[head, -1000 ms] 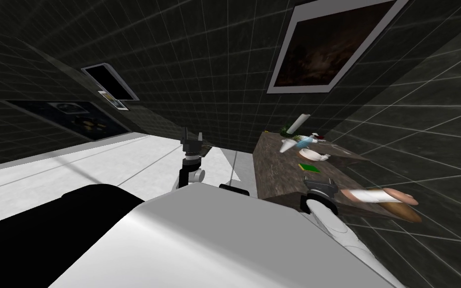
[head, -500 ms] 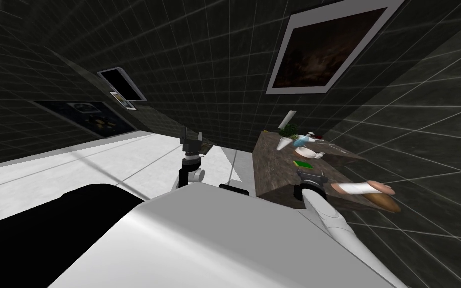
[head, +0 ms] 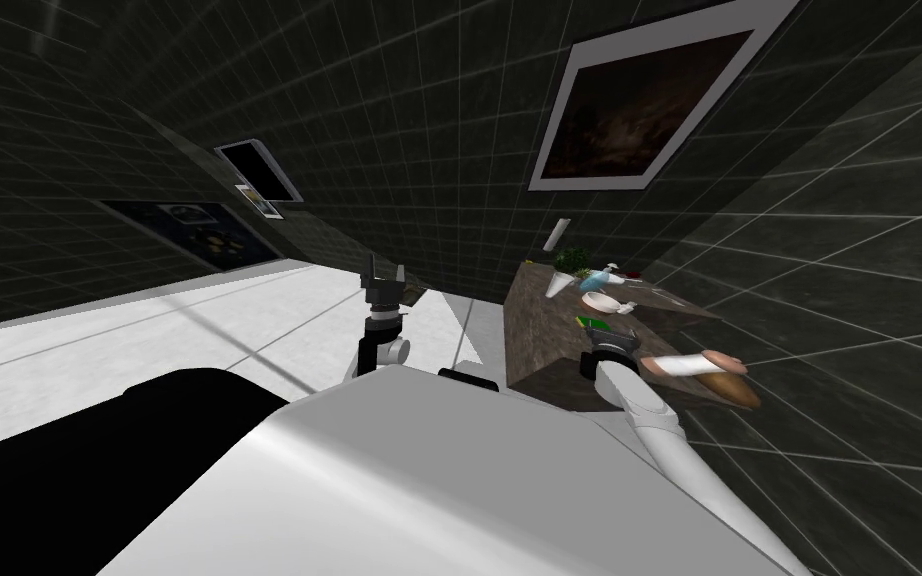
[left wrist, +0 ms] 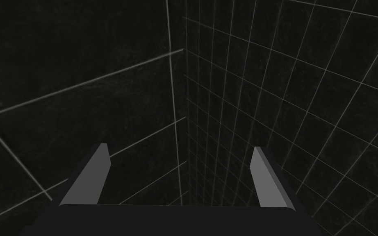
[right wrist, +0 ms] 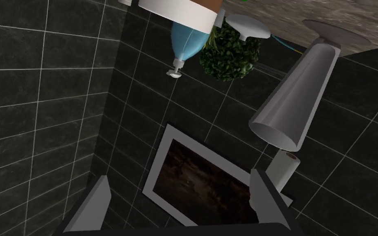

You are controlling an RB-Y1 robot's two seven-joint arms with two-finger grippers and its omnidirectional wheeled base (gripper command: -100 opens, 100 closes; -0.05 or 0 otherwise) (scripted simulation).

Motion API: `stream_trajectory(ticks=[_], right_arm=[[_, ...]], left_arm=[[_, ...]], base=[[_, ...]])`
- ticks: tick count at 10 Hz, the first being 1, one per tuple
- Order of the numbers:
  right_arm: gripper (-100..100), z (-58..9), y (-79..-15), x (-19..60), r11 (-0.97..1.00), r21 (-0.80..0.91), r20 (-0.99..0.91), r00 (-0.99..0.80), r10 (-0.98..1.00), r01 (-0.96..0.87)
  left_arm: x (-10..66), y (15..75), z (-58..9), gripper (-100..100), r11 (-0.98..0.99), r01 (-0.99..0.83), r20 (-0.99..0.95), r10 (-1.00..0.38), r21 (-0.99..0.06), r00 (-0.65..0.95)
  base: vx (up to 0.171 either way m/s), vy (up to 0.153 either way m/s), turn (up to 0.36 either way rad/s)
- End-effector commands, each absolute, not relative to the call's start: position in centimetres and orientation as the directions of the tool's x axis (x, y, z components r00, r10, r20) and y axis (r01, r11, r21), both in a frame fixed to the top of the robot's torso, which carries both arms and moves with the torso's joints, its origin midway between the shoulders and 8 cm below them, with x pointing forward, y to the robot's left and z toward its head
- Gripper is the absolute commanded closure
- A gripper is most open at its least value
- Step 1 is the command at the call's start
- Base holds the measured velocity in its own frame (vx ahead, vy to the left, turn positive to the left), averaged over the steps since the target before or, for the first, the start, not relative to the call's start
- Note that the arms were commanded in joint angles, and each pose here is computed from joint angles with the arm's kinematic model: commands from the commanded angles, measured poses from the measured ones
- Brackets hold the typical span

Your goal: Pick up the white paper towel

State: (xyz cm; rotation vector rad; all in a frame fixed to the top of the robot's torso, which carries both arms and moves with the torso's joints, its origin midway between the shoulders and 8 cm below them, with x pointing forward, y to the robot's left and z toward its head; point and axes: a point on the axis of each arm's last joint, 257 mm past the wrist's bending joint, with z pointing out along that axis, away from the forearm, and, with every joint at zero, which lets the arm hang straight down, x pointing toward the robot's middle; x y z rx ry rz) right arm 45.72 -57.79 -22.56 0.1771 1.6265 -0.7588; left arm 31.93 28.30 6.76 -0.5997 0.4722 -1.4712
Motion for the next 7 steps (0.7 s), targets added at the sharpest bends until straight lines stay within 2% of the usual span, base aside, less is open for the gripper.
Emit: stream_trajectory(ticks=[1, 3, 5, 6, 7], right_arm=[[-100, -20.9, -56.8, 47.5, 0.811, -0.256, -0.967, -0.136, -0.217, 0.526], [-100, -19.7, -56.4, 48.5, 0.827, -0.195, -0.981, -0.09, -0.173, 0.527], [-100, -19.5, -56.3, 48.8, 0.83, -0.181, -0.983, -0.079, -0.164, 0.528], [0, -19.4, -56.2, 48.9, 0.83, -0.177, -0.984, -0.076, -0.162, 0.528], [-100, -18.4, -58.7, 48.7, 0.8, -0.178, -0.983, -0.071, -0.168, 0.572]], left_arm=[[31.9, 28.3, 6.8, 0, 0.002, 0.772, 0.065, -0.996, -0.635, 0.056], [31.9, 28.3, 6.8, 0, 0.002, 0.772, 0.065, -0.996, -0.635, 0.056], [31.9, 28.3, 6.8, 0, 0.002, 0.772, 0.065, -0.996, -0.635, 0.056], [31.9, 28.3, 6.8, 0, 0.002, 0.772, 0.065, -0.996, -0.635, 0.056], [31.9, 28.3, 6.8, 0, 0.002, 0.772, 0.065, -0.996, -0.635, 0.056]], base=[[-0.066, -0.14, 0.036], [-0.033, -0.143, 0.02], [0.025, -0.126, 0.006], [0.002, -0.015, 0.002], [-0.115, -0.051, 0.274]])
